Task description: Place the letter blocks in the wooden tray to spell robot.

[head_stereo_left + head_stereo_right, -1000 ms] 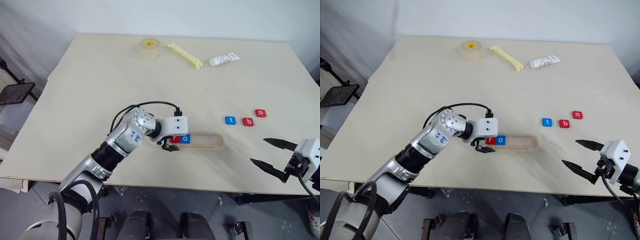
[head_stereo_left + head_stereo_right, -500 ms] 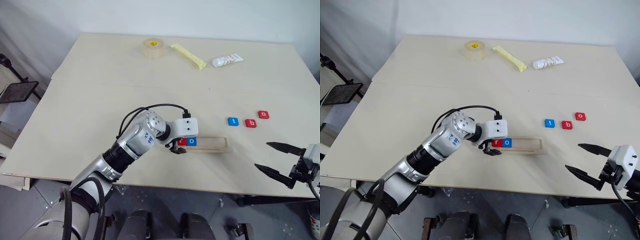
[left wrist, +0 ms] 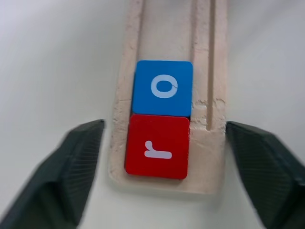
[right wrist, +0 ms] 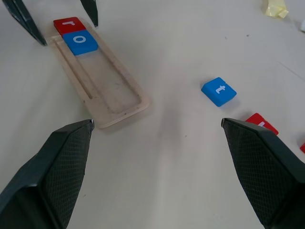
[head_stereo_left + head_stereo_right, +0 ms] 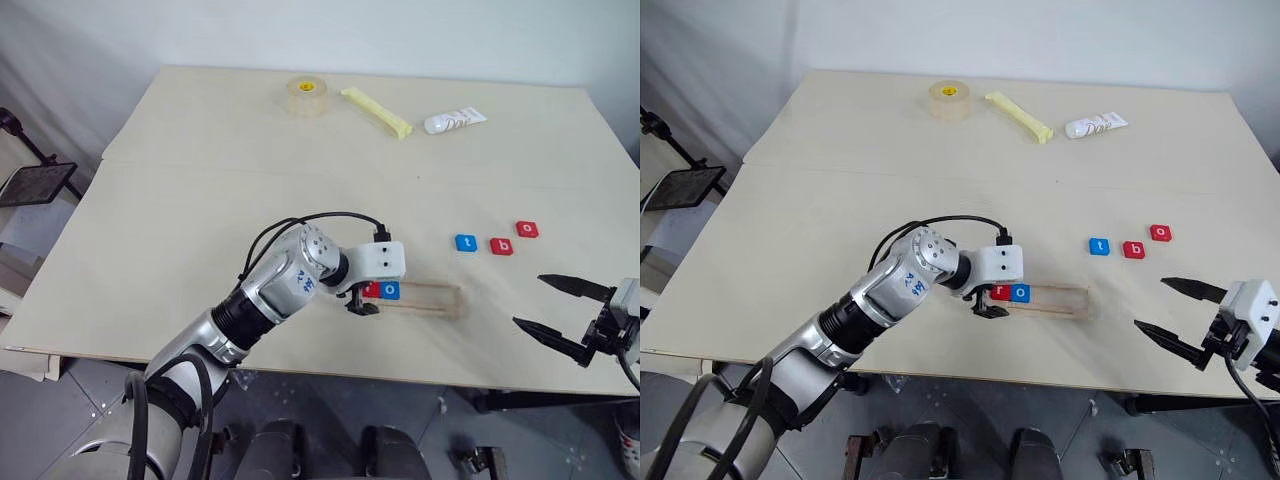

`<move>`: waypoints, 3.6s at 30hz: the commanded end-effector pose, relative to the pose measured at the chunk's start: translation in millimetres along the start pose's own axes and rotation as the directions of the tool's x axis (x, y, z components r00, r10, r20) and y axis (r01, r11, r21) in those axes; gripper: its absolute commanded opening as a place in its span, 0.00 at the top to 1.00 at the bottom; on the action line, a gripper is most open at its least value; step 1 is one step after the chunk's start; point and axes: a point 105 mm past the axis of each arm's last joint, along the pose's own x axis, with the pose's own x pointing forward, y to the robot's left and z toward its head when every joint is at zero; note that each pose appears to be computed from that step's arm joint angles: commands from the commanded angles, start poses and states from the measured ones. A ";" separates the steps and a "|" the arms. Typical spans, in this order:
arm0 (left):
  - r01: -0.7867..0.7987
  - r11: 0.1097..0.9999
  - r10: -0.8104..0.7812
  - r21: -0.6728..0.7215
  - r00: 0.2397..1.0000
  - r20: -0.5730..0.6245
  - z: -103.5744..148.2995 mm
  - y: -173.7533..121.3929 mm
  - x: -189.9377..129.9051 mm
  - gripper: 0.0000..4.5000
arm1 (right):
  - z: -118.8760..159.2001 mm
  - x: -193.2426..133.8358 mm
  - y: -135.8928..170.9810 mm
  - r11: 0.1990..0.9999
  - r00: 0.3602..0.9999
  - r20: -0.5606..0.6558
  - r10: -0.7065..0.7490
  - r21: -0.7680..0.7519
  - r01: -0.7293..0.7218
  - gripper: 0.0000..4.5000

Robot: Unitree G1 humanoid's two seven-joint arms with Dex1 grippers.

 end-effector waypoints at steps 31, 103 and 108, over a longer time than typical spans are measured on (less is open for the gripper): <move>-0.204 0.969 0.245 -0.137 0.828 0.505 -54.9 -12.1 -71.5 0.01 | -0.8 -1.8 -19.7 0.823 0.848 -0.142 -0.510 0.204 0.529 0.00; -0.227 0.974 0.176 0.012 0.789 0.589 -91.6 5.6 -94.4 0.00 | -48.4 97.6 -75.7 0.696 0.791 -0.225 -0.569 0.380 0.609 0.68; -0.206 0.979 0.161 0.005 0.780 0.605 -91.4 4.7 -93.6 0.00 | -28.8 80.4 -75.4 0.663 0.744 -0.184 -0.642 0.354 0.660 0.68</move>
